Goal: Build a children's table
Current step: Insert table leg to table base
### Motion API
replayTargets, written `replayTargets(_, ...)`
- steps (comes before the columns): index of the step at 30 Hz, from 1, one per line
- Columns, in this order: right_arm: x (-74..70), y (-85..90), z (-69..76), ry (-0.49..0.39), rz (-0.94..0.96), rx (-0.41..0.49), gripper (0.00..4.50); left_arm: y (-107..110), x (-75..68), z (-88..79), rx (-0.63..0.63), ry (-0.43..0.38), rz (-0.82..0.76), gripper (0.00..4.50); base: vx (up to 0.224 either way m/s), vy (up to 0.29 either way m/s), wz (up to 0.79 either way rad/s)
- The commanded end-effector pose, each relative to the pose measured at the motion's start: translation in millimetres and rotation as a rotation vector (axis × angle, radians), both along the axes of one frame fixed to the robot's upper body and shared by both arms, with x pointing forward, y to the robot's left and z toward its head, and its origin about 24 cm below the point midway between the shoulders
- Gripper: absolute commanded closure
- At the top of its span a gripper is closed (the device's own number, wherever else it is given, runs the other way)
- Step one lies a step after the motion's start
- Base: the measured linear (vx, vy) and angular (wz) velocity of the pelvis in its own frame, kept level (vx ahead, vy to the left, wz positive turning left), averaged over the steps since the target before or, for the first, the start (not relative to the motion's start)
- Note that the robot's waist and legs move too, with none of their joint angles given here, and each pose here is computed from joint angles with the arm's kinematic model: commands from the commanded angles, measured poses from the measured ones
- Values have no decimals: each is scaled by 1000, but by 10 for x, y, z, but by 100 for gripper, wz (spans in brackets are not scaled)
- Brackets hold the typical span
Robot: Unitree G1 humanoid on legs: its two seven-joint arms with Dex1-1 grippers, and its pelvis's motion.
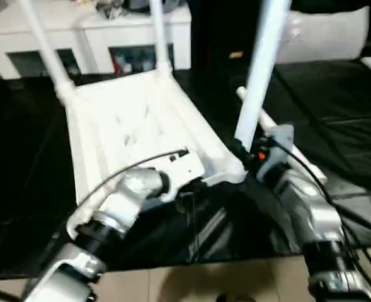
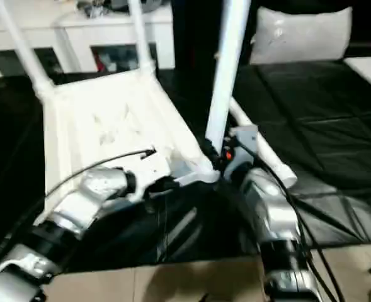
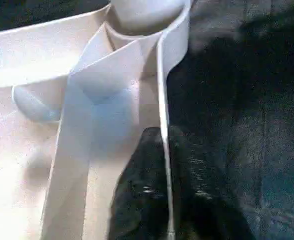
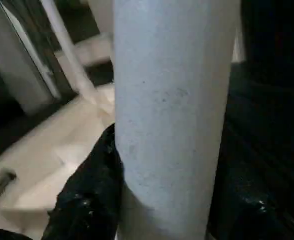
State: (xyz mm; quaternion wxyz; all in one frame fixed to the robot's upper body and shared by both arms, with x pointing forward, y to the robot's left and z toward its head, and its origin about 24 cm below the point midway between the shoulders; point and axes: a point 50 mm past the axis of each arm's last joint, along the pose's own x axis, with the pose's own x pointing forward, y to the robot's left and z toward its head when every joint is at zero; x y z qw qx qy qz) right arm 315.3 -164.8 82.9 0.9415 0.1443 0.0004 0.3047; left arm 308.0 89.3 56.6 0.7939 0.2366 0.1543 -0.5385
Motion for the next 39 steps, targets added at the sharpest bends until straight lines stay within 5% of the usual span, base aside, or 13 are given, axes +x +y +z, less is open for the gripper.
replayTargets(1,-20,-28,138,-48,42,16,263,70,-34,4,-35,41,-5,388,0,0,0)
replayTargets(16,-235,142,310,-34,445,1,263,-83,333,1041,-796,84,110,263,-12,-2,0)
replayTargets(21,-187,166,278,-26,417,-78,263,-245,395,1119,-665,-1,166,218,0,0,0)
replayTargets(28,-86,138,208,13,318,-163,263,-596,151,1323,-674,-21,18,155,0,0,0)
replayTargets(34,-52,144,175,17,274,-202,263,-748,88,1269,-609,-73,3,110,0,0,0)
replayTargets(39,-38,122,182,12,240,-203,263,-673,145,1216,-584,-93,69,67,0,0,0)
